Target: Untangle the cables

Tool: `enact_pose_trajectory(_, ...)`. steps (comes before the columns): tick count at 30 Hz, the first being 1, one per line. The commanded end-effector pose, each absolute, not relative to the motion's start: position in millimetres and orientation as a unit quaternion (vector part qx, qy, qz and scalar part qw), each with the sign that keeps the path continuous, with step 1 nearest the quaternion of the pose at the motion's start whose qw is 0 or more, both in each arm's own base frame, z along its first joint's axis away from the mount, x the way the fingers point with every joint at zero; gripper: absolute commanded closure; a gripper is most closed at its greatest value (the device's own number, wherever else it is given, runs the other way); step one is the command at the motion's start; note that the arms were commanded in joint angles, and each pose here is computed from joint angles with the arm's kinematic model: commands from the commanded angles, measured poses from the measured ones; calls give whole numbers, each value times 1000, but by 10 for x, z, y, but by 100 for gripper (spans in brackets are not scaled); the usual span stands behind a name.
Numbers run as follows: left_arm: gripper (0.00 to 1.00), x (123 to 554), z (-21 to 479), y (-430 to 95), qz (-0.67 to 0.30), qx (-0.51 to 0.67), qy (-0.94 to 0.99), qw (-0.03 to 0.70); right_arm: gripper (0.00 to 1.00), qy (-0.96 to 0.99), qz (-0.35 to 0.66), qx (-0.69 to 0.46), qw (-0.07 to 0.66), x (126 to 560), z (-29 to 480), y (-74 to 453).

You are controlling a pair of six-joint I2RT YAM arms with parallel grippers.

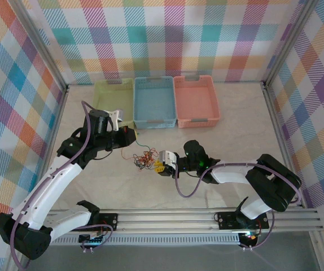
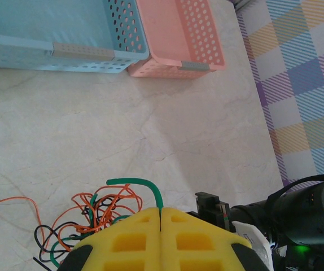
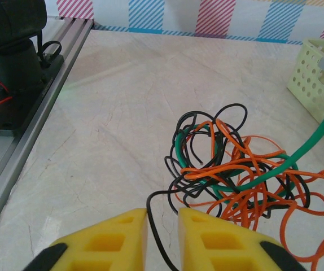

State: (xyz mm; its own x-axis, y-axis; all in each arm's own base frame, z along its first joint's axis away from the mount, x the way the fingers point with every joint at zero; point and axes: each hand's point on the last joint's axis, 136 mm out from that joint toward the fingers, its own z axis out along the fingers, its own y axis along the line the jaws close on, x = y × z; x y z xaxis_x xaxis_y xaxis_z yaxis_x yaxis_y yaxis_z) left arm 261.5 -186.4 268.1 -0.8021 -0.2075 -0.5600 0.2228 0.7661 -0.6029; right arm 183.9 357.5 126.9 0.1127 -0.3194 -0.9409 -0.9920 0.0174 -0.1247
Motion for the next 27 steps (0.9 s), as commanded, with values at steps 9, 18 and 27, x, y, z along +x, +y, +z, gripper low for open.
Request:
enact_pose_trajectory(9,100,2625,2848,-1887,-346,8,878,331,100,539,360,-596,474,1857,1354,3596)
enact_pose_trajectory(18,100,2788,2613,-811,-99,-140,905,389,100,593,252,-468,605,2398,1651,3189)
enact_pose_trajectory(27,100,2519,2860,-258,-51,-196,880,430,100,725,132,-167,655,3219,1698,1895)
